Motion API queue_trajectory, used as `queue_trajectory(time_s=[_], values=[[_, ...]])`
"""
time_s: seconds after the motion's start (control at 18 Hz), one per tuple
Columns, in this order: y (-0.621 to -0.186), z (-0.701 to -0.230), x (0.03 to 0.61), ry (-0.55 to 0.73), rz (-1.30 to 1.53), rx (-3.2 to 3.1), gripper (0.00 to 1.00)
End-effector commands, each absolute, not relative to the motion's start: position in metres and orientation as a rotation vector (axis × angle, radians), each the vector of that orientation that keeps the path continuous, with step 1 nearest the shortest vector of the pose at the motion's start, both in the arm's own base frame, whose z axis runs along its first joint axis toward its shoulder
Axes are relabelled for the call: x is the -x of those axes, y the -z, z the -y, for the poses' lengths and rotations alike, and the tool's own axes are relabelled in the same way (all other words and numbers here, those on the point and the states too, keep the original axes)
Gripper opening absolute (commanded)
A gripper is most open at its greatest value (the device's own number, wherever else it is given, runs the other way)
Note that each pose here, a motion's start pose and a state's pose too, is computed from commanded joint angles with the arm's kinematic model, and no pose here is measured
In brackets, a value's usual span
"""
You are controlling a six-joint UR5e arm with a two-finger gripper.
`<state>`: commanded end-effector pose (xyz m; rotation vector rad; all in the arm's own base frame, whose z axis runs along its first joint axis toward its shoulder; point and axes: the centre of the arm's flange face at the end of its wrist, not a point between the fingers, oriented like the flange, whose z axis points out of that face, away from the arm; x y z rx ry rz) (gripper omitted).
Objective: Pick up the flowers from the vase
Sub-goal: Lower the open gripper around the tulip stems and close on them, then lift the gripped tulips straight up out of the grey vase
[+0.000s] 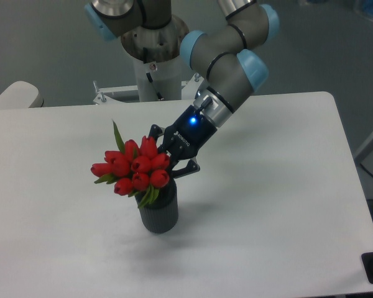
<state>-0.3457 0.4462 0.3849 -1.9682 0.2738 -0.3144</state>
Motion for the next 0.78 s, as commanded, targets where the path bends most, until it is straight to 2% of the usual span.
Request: queue_trajectory(time_s=[0.39, 0.78], values=[[-0.425, -0.447, 0.36, 0.299, -0.204, 1.963, 0.33], [-0.486, -0.453, 0.375, 0.271, -0.143, 1.946, 0.33]])
